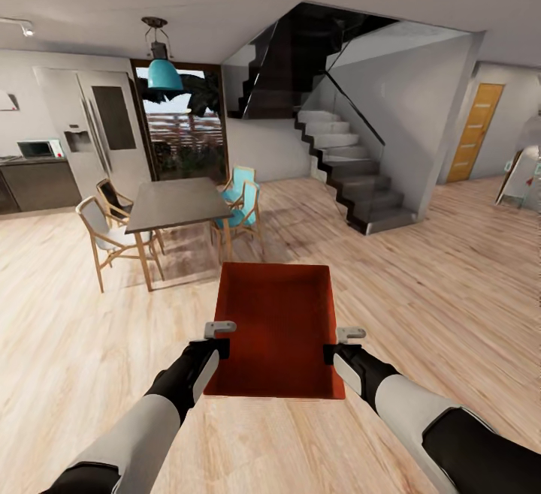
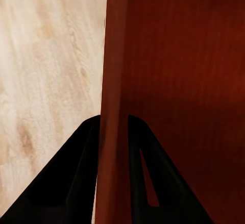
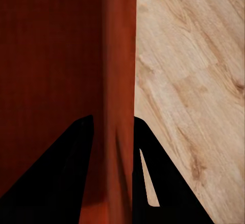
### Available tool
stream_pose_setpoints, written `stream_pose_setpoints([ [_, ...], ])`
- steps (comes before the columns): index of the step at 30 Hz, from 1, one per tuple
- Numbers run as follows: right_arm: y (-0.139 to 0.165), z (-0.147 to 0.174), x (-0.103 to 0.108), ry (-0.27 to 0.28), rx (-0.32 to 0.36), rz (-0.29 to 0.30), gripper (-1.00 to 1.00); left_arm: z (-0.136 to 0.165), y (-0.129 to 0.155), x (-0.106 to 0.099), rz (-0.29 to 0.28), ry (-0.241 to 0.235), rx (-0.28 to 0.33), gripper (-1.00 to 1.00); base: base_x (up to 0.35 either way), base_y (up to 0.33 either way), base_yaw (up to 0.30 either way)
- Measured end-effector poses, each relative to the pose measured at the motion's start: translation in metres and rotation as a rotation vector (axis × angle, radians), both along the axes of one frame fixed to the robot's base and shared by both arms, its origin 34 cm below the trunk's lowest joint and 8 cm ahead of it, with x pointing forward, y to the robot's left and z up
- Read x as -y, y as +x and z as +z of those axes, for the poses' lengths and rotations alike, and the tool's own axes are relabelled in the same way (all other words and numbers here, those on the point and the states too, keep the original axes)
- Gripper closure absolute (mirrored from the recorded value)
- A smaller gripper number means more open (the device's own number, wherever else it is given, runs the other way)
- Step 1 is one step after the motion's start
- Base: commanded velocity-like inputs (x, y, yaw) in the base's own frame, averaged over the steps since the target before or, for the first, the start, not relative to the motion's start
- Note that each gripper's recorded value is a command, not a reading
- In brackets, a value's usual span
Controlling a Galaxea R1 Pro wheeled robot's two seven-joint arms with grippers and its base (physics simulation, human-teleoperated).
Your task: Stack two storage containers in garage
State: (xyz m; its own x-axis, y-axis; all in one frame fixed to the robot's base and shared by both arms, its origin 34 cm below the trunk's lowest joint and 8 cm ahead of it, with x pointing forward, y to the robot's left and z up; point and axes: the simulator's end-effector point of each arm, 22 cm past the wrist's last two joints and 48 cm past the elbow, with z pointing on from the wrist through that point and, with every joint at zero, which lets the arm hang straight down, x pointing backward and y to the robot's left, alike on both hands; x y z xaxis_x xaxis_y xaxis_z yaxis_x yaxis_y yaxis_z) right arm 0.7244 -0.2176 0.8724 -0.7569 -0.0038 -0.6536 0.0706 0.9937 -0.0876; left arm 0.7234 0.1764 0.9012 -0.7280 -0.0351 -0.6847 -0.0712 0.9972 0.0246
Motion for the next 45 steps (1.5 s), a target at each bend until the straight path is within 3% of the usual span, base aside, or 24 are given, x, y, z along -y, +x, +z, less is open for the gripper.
stream_pose_setpoints([
  [45,0.0,0.0,0.0002,-0.001,-0.001,-0.001,1.0,-0.0002,-0.0001,0.0001,0.0,0.0,0.0,1.0,0.322,0.0,-0.241],
])
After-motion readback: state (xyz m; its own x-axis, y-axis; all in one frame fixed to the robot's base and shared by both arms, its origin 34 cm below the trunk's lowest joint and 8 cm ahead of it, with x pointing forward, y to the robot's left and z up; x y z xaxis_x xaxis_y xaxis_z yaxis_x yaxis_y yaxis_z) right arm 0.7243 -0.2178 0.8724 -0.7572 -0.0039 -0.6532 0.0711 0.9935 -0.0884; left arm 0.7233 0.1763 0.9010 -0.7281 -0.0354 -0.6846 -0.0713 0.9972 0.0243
